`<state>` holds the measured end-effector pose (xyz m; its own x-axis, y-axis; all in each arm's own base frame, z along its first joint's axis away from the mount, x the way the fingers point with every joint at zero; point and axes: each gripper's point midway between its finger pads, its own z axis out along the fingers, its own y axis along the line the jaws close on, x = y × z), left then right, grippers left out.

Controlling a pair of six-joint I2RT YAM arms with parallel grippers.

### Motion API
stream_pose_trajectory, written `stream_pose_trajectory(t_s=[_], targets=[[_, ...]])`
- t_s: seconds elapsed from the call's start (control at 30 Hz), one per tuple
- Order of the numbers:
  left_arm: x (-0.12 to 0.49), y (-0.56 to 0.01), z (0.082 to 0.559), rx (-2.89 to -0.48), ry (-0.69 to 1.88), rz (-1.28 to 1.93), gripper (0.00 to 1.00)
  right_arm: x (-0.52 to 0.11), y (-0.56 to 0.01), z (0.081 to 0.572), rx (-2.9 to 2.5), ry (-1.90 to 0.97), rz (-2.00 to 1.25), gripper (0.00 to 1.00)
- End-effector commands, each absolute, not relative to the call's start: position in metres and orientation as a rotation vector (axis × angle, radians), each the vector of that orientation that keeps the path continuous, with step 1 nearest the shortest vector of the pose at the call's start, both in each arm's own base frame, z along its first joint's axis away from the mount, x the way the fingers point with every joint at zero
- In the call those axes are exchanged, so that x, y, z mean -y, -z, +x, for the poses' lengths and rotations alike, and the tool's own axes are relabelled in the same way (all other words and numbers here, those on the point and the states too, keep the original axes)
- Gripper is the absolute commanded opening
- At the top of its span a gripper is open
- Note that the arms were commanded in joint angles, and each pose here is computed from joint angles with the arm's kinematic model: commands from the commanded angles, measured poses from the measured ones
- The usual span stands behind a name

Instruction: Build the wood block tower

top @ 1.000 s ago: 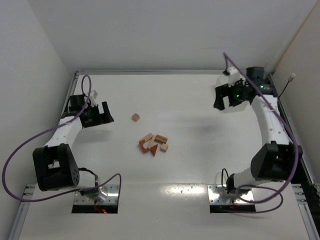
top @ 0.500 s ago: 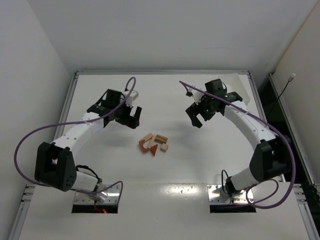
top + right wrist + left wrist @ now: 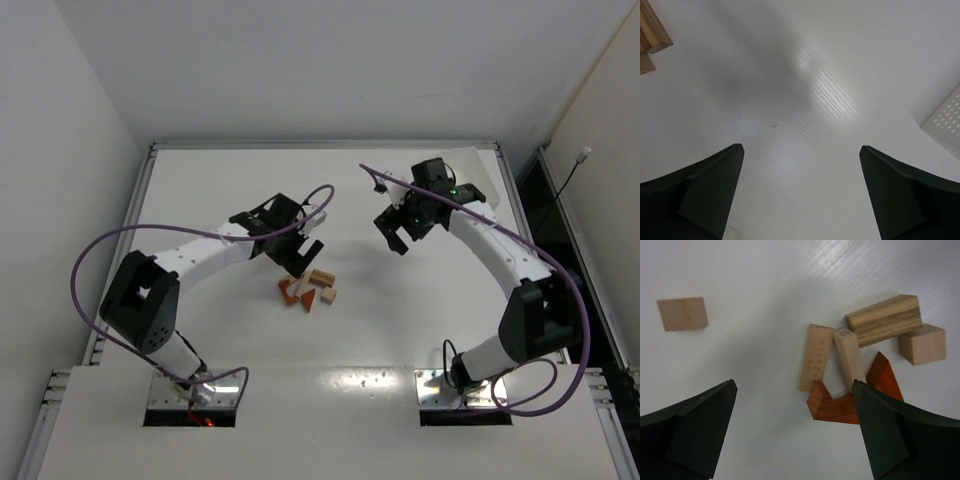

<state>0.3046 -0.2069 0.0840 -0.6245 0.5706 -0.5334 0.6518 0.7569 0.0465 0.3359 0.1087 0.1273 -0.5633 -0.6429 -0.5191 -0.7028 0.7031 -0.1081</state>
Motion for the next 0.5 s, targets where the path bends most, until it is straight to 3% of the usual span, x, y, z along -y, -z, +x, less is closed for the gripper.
stream_pose_trajectory(t_s=[0.0, 0.2, 0.47], targets=[[0.196, -0.092, 0.322, -2.402, 0.096, 0.831, 1.0, -0.103, -0.154, 0.347, -2.295, -0.109, -0.996, 0.99], [0.186, -0.089, 0.339, -2.408, -0.029, 0.757, 1.0, -0.1, -0.154, 0.348, -2.3, -0.105, -0.986, 0.99], [0.208, -0.076, 0.325, -2.409, -0.05, 0.86, 1.0, -0.095, -0.151, 0.35, -2.315, -0.092, -0.975, 0.99]])
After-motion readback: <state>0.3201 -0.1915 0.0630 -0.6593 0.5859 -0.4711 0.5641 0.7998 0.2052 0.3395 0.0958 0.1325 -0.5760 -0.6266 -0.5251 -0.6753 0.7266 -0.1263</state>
